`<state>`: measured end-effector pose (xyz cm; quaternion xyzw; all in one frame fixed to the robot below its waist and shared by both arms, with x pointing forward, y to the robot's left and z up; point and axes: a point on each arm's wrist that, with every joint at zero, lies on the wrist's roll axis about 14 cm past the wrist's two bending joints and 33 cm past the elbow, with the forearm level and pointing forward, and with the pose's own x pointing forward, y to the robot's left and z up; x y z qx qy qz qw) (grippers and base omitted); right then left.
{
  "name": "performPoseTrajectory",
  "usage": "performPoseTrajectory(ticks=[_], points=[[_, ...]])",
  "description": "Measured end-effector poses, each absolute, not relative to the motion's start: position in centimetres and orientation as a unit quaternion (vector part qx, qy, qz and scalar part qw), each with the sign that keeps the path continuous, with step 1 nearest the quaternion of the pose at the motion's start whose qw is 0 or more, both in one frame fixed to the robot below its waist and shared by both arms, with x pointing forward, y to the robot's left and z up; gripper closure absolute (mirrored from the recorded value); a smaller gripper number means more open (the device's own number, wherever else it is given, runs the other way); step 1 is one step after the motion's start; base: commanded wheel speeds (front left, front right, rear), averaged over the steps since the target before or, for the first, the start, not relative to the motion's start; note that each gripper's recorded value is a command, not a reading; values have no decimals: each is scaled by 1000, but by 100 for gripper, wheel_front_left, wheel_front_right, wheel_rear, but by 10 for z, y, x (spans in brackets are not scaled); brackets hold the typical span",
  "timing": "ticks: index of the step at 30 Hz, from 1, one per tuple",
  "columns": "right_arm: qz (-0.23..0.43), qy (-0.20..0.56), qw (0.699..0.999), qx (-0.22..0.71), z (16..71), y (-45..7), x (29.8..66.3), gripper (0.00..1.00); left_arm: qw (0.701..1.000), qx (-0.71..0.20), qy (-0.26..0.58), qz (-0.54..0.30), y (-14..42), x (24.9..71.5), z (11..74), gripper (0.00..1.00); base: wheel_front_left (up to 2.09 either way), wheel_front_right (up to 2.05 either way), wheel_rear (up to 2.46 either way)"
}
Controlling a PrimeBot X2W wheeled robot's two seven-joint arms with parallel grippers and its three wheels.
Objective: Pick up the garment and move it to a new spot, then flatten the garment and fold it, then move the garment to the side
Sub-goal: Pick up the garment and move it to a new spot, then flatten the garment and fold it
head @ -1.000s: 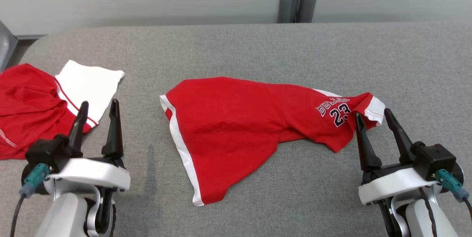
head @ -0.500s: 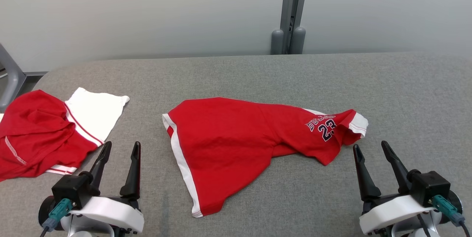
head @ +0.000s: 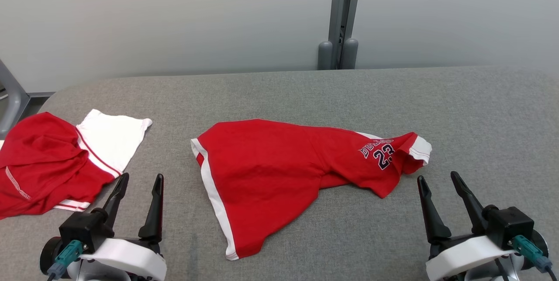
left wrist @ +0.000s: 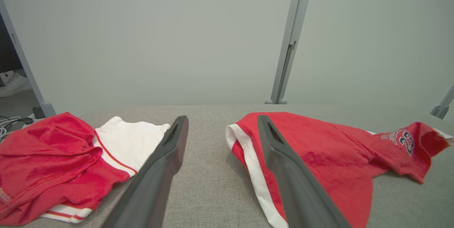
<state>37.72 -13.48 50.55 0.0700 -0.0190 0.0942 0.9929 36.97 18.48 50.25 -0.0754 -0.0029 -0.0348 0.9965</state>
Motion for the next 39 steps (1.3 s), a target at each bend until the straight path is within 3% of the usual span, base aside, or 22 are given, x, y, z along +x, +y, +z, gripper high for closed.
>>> performPoseTrajectory(ticks=[26, 33, 39], points=[[97, -10, 992, 74, 500, -133, 380, 0, 997, -73, 6, -33, 185, 374, 497, 0, 0, 0, 0], [190, 18, 980, 61, 493, -70, 391, 0, 996, -80, -4, -27, 188, 380, 504, 0, 0, 0, 0], [333, 70, 939, 40, 471, 19, 376, 0, 996, -87, -11, -4, 200, 383, 504, 0, 0, 0, 0]])
